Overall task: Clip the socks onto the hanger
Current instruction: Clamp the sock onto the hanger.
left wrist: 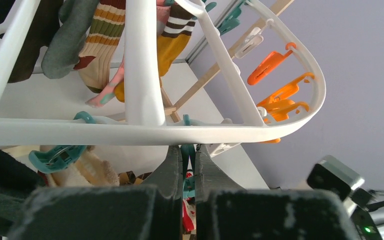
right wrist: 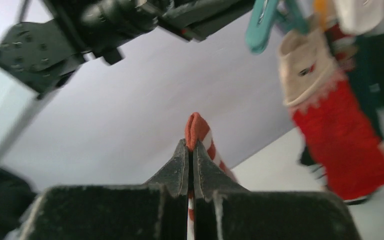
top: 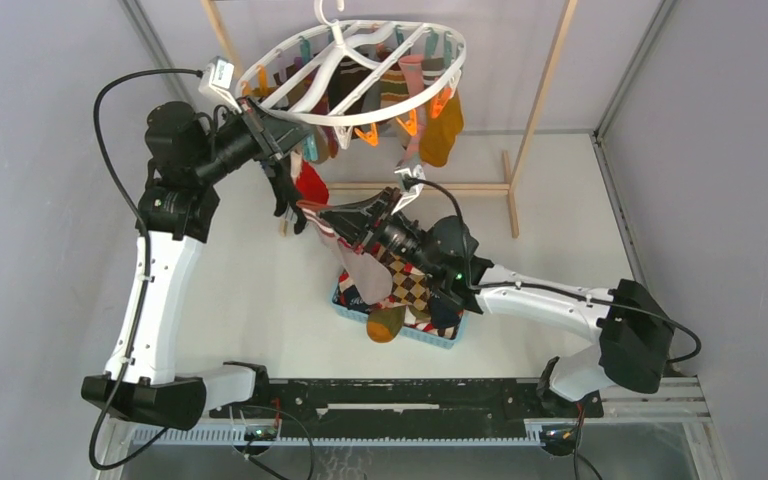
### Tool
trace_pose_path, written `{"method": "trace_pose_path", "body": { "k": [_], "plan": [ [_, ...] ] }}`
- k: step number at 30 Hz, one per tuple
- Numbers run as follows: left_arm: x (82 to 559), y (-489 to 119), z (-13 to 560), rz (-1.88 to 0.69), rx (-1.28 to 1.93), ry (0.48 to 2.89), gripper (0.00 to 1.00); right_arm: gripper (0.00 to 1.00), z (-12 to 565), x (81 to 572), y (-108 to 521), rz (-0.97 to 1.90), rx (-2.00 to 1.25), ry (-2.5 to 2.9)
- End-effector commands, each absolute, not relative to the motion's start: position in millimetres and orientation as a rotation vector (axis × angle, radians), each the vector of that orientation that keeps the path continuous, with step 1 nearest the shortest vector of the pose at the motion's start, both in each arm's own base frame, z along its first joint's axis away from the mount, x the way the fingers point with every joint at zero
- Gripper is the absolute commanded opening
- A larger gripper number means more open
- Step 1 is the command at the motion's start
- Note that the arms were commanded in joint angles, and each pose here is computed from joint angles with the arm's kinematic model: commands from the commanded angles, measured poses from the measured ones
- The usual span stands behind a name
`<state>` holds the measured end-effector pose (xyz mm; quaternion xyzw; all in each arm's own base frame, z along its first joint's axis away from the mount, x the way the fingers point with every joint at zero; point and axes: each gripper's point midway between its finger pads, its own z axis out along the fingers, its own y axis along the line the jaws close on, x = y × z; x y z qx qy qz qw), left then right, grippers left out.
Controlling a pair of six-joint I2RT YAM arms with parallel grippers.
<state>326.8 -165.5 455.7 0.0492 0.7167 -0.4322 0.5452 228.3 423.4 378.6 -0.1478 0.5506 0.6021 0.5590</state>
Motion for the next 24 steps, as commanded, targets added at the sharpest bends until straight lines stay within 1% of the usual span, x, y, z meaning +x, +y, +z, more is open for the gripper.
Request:
{"method": "trace_pose_path", "body": {
  "k": [1,9,24],
  "plan": [
    [315.9,-166.6,460.5,-0.980,0.115,1.707,0.00,0.00,370.3,279.6,401.5,0.947,-0.313,1.333],
    [321.1,-162.1,451.6,-0.916,0.070,1.725,0.00,0.00,391.7,291.4,412.9,0.784,-0.358,1.298],
    [324.1,-159.8,448.3,-0.892,0.047,1.736,0.00,0.00,417.0,291.8,421.9,0.777,-0.371,1.248]
  ]
}}
